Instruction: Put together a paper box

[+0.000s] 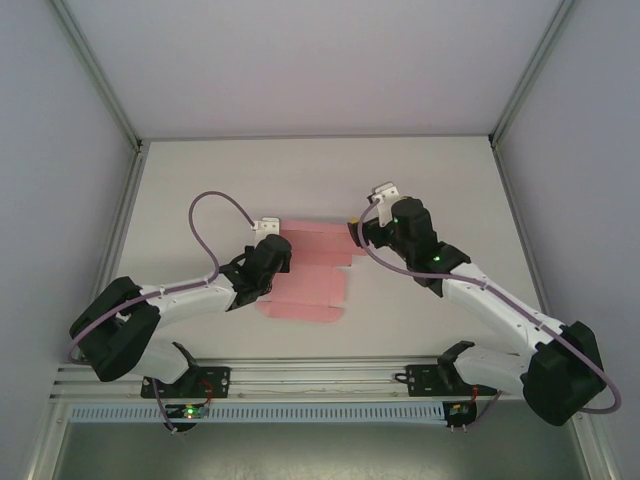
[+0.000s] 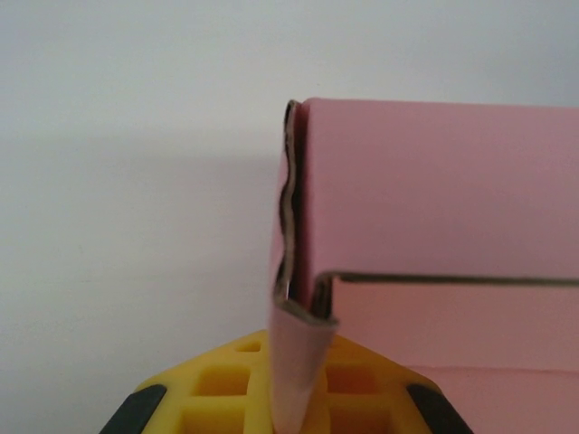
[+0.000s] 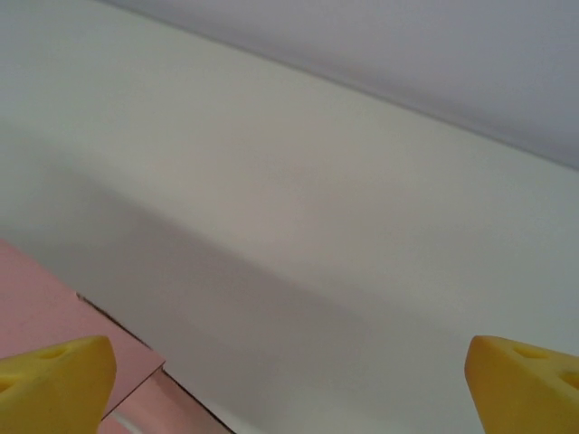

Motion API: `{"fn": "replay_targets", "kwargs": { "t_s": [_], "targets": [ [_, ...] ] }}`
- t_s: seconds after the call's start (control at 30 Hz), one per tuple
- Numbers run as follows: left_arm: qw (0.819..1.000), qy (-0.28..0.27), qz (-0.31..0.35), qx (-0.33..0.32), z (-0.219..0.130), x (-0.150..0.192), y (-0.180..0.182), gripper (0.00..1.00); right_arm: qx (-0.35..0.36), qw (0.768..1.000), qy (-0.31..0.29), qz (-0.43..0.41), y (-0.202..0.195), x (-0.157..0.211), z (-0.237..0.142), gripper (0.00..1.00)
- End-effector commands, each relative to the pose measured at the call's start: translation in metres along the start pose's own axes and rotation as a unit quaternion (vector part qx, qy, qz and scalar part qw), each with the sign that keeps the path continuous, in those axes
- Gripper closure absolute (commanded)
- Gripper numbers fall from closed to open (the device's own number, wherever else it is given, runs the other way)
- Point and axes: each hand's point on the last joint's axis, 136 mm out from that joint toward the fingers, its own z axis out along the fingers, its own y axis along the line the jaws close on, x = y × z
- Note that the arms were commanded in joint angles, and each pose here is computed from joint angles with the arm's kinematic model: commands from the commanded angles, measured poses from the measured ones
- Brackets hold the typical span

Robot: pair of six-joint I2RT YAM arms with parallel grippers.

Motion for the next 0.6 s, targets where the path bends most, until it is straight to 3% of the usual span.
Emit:
{"fn": "replay_targets", "kwargs": {
  "t_s": [0.0,0.57],
  "targets": [
    [0.999,-0.017,-0.024,0.014,-0.003,-0.015,-0.010,1.00,-0.031,0.999,0.020,0.006,0.009,0.003,0.004,0.02],
    [0.994,-0.041,-0.060,0.081,-0.024,-0.029,-0.024,1.00,-0.159,0.985,0.067,0.011,0.055,0.038,0.017,0.02]
  ]
}}
